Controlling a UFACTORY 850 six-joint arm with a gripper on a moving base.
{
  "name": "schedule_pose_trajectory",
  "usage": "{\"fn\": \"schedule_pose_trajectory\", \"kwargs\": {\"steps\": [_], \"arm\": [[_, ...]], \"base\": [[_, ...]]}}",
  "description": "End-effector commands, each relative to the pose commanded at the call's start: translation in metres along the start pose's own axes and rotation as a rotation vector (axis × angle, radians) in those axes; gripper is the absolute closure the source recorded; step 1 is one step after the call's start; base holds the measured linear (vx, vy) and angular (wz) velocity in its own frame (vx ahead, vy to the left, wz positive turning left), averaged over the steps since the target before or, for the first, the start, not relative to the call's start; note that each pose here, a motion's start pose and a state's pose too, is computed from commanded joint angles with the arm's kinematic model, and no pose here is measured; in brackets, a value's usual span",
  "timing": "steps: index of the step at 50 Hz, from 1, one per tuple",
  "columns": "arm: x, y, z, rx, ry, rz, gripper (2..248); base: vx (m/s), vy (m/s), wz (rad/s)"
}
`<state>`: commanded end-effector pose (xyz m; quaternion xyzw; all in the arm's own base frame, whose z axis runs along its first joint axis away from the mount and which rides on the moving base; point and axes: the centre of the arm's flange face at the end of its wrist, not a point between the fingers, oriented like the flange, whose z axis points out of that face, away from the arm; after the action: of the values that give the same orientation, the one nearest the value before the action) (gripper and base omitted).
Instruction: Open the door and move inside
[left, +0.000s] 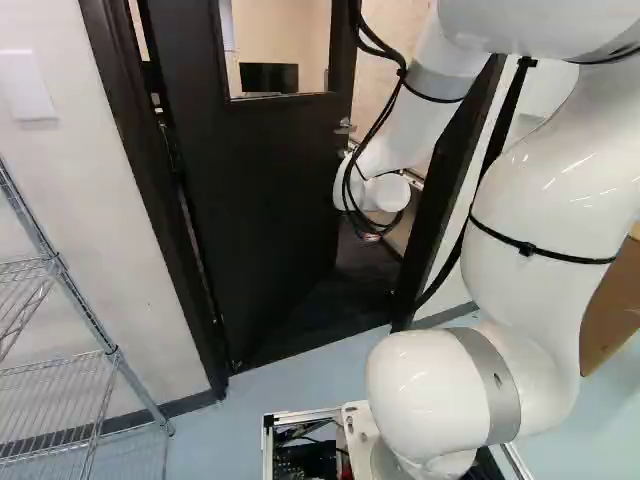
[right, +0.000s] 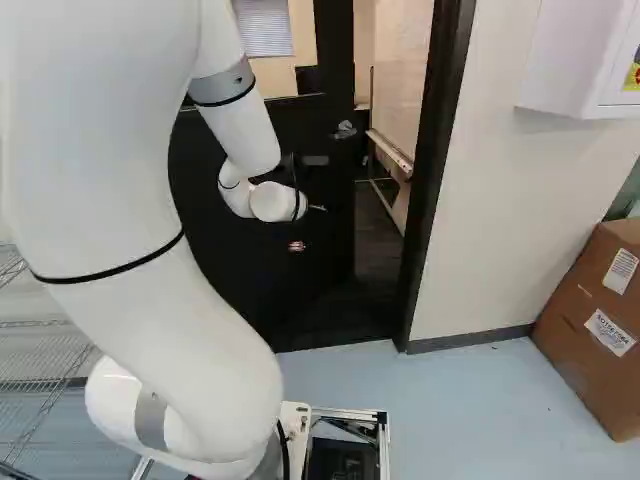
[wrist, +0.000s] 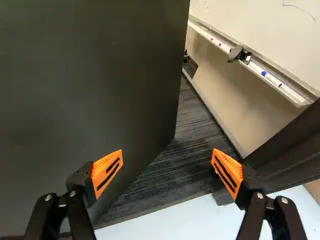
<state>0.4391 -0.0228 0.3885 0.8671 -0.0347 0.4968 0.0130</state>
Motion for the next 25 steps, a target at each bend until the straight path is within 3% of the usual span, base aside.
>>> {"fn": "schedule_pose_trajectory", "kwargs": {"steps": [25], "arm": [[0.0000,0.0000,0.0000,0.000,0.000,0.000,3]], "base": [[0.094,0.052,-0.004]]}}
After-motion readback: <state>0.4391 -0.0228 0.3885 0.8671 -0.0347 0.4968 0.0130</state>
